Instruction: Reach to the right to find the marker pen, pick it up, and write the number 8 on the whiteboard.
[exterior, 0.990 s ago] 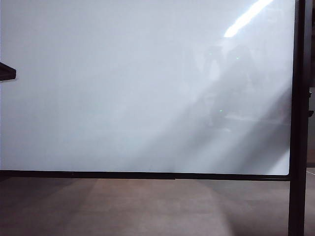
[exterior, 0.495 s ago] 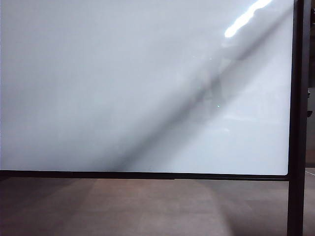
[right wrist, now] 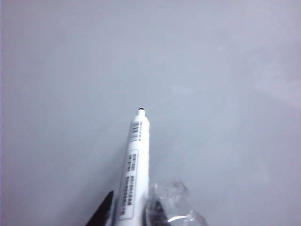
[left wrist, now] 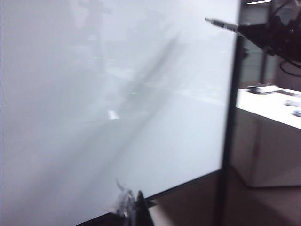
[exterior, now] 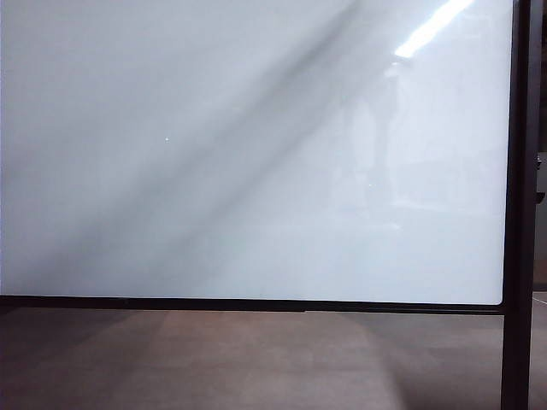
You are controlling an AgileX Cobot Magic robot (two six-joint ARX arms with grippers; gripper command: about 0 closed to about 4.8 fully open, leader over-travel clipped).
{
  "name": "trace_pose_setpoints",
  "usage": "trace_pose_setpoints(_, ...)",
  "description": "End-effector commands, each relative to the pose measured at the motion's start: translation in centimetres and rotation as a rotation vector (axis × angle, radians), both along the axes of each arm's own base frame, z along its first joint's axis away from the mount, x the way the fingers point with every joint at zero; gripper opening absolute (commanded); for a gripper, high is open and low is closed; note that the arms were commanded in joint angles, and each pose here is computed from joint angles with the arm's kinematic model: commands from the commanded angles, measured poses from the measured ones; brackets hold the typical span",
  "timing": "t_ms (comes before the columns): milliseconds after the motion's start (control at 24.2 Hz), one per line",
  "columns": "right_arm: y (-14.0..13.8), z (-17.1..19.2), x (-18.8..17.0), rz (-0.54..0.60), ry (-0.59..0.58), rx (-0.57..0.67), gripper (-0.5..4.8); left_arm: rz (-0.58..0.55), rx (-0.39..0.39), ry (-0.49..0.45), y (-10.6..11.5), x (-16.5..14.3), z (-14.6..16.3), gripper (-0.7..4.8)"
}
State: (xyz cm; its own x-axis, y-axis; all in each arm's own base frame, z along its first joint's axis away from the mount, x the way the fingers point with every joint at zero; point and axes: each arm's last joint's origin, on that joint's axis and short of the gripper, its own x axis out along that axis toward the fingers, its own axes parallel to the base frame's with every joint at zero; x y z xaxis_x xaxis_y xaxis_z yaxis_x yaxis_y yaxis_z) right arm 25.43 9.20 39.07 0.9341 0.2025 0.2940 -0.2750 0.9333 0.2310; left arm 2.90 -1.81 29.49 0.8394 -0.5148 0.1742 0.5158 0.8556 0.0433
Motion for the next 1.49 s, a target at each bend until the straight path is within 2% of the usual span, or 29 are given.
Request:
trace_pose_setpoints(41,2.0,1.5,0.8,0.007,-0.047,0.032,-0.05,0.04,-0.003,-0.001,0.1,0.0,0.1,-0.05)
trace_pose_setpoints(124,3.4,1.9,1.4,0.0,-0.048,0.025,-0.05,0.051,-0.005,-0.003,0.2,0.0,0.2,-0.05)
trace_pose_setpoints(289,4.7,2.9,2.6,0.002,-0.063,0.022,-0.05,0.073,-0.005,-0.004,0.3,0.0,0.2,-0.05)
trace_pose_setpoints(825,5.8,4.4,5.0,-0.013,-0.092,0.015,-0.05,0.166,-0.011,-0.01,0.6,-0.1,0.5,-0.05)
trace_pose_setpoints(1196,6.3,3.1,6.0,-0.018,-0.031,-0.01,-0.05,0.165,-0.016,-0.018,0.9,-0.6,1.1,-0.05)
trace_pose_setpoints(1485,6.5,1.6,6.4,-0.017,0.063,-0.027,-0.05,0.165,-0.013,-0.014,0.9,-0.6,1.1,-0.05)
